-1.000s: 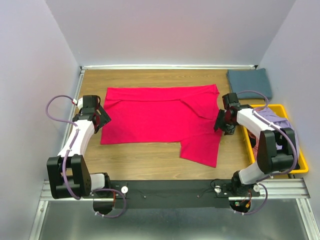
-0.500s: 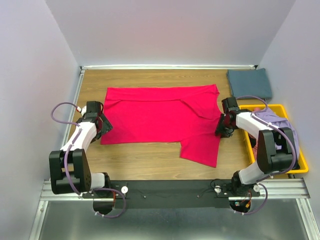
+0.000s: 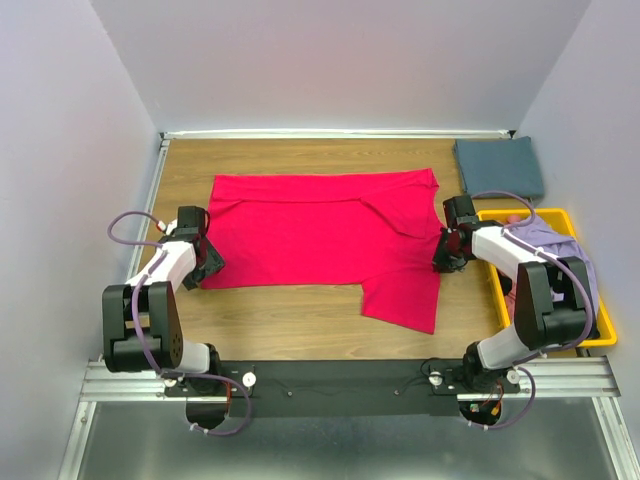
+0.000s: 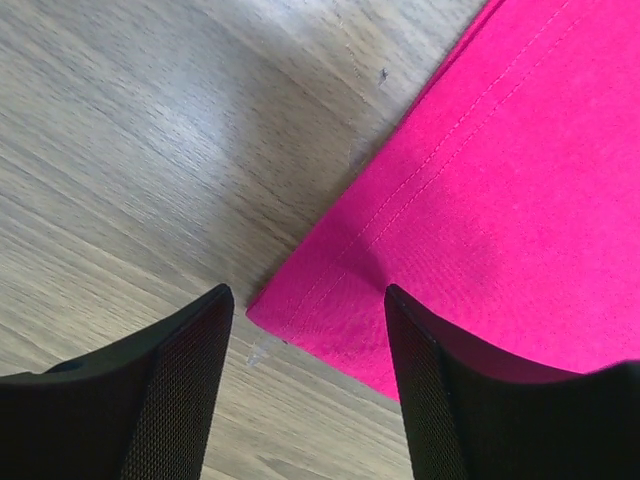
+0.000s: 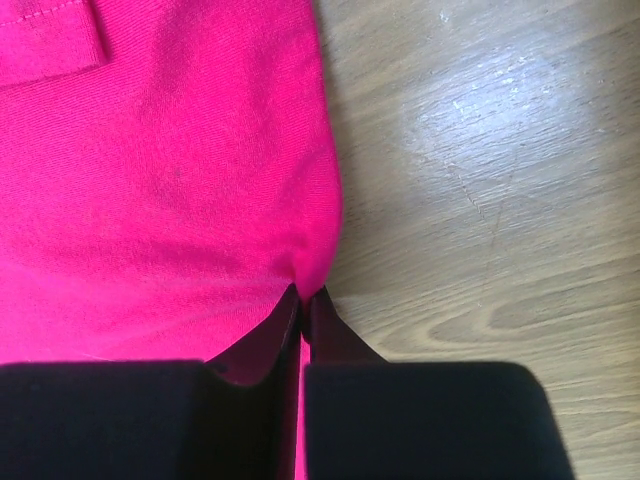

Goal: Fold and stack the t-shirts
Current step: Fold the tshirt

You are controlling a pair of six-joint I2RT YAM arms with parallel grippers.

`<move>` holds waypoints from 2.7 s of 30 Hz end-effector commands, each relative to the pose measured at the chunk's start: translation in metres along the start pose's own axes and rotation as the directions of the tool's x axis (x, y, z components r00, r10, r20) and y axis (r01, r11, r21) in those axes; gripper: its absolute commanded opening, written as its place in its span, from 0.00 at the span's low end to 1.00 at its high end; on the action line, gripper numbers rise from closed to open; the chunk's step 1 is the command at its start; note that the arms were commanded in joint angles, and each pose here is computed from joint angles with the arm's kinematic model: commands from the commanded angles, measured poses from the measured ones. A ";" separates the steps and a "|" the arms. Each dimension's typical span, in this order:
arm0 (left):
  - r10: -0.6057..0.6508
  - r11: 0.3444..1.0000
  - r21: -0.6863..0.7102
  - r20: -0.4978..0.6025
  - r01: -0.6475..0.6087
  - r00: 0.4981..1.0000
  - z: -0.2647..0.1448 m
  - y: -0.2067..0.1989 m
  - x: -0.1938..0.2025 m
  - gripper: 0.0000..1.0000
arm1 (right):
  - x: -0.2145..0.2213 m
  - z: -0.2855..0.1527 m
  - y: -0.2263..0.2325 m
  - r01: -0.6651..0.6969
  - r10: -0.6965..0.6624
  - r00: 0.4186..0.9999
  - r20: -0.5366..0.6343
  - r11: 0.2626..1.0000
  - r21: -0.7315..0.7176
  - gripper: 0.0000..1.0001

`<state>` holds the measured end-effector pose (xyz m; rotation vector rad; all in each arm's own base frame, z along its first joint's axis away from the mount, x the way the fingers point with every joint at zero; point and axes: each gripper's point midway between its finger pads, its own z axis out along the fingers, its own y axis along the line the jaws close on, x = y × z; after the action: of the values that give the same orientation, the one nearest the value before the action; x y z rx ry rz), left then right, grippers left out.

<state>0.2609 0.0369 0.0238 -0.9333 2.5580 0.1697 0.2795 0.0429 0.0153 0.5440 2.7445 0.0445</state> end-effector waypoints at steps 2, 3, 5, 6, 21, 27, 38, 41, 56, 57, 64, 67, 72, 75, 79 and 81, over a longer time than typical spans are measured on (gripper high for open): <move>-0.022 0.999 -0.040 -0.022 0.021 1.000 0.001 0.007 0.006 0.69 | -0.006 -0.003 -0.005 0.012 -0.013 0.999 0.037 1.000 0.013 0.07; -0.019 0.998 -0.053 -0.029 0.017 0.999 0.000 0.009 0.007 0.68 | -0.006 -0.004 -0.005 0.015 -0.015 0.999 0.039 1.000 0.012 0.07; -0.017 0.998 -0.066 -0.027 0.015 0.999 0.000 0.011 0.005 0.66 | -0.007 -0.005 -0.005 0.016 -0.017 0.999 0.043 1.000 0.010 0.06; -0.021 0.996 -0.084 -0.024 0.019 0.999 0.000 0.014 0.005 0.64 | -0.007 -0.005 -0.005 0.019 -0.019 0.999 0.045 1.000 0.011 0.06; -0.014 0.994 -0.111 -0.047 0.009 0.999 0.009 0.017 0.015 0.11 | -0.009 -0.010 -0.008 0.013 -0.014 0.997 0.069 1.000 0.018 0.05; -0.018 0.996 -0.091 -0.002 0.018 1.000 0.001 0.013 0.002 0.00 | -0.021 -0.018 -0.007 0.012 -0.015 0.994 0.104 1.000 0.029 0.01; -0.015 1.000 0.003 0.101 0.015 0.995 -0.012 -0.028 -0.062 0.00 | -0.059 -0.023 0.006 0.028 -0.034 0.992 0.122 0.998 0.050 0.01; -0.014 1.000 0.023 0.103 0.012 0.995 -0.007 -0.037 -0.070 0.00 | -0.067 -0.017 0.011 0.032 -0.037 0.993 0.110 0.998 0.045 0.01; -0.040 0.996 0.082 0.121 0.030 0.992 0.014 -0.067 -0.115 0.00 | -0.107 0.001 0.024 0.015 -0.017 0.995 0.097 1.000 0.025 0.01; -0.038 0.996 0.082 0.114 0.029 0.993 0.017 -0.069 -0.114 0.00 | -0.107 0.005 0.025 0.013 -0.015 0.996 0.086 1.000 0.026 0.01; -0.045 0.995 0.088 0.119 0.034 0.992 0.026 -0.080 -0.126 0.00 | -0.111 0.020 0.028 0.002 -0.004 0.998 0.062 0.999 0.033 0.01; -0.052 0.995 0.093 0.121 0.041 0.991 0.031 -0.082 -0.128 0.00 | -0.115 0.025 0.028 0.002 -0.005 0.998 0.062 0.999 0.042 0.01; -0.064 0.994 0.093 0.114 0.053 0.991 0.039 -0.083 -0.125 0.00 | -0.118 0.032 0.031 0.006 -0.008 0.999 0.053 0.999 0.039 0.01; -0.064 0.994 0.090 0.116 0.054 0.991 0.041 -0.083 -0.125 0.07 | -0.121 0.033 0.033 0.008 -0.009 0.998 0.054 0.999 0.034 0.07; -0.076 0.993 0.095 0.137 0.064 0.988 0.035 -0.082 -0.129 0.34 | -0.129 0.025 0.035 0.009 -0.011 0.997 0.083 1.000 0.028 0.23; -0.085 0.993 0.096 0.157 0.071 0.984 0.027 -0.079 -0.131 0.60 | -0.131 0.018 0.036 0.010 -0.011 0.995 0.095 1.000 0.016 0.36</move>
<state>0.4090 0.0491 0.0427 -0.9265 2.4250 0.0714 0.4064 0.0343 0.0302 0.5186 2.6916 0.0100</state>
